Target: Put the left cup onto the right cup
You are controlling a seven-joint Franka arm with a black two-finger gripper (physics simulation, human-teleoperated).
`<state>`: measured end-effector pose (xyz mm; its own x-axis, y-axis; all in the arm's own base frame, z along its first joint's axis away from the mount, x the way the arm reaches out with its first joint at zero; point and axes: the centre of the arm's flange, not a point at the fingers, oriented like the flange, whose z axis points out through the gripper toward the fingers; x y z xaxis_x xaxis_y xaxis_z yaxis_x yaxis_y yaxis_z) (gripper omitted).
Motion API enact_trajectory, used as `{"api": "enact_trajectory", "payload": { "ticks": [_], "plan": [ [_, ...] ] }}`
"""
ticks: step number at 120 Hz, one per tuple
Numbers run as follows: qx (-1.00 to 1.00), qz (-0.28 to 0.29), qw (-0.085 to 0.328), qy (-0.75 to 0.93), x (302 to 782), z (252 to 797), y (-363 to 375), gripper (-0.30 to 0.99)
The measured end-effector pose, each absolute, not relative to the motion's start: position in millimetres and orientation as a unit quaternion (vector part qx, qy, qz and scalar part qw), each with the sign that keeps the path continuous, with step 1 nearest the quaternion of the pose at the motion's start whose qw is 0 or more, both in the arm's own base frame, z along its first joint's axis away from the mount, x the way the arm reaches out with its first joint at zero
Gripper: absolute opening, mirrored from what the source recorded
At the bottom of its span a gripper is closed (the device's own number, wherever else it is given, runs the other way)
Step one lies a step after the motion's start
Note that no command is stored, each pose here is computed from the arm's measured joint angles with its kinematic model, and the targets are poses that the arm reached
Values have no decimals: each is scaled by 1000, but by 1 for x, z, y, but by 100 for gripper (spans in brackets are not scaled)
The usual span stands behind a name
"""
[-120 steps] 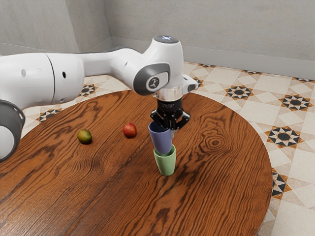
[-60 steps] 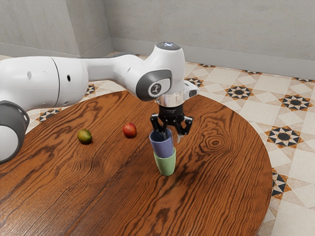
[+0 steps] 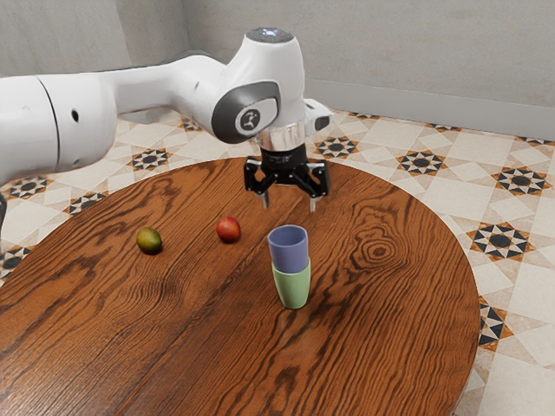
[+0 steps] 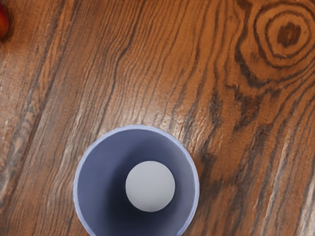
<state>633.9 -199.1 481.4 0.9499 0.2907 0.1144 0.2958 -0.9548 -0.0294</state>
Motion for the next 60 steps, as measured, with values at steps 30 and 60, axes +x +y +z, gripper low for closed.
{"api": "enact_trajectory", "payload": {
  "ticks": [30, 60],
  "plan": [
    [-991, -72, 58, -101, 619, 532, -157, 68],
    [-994, -56, 83, -45, 570, 548, -126, 69]
  ]
}}
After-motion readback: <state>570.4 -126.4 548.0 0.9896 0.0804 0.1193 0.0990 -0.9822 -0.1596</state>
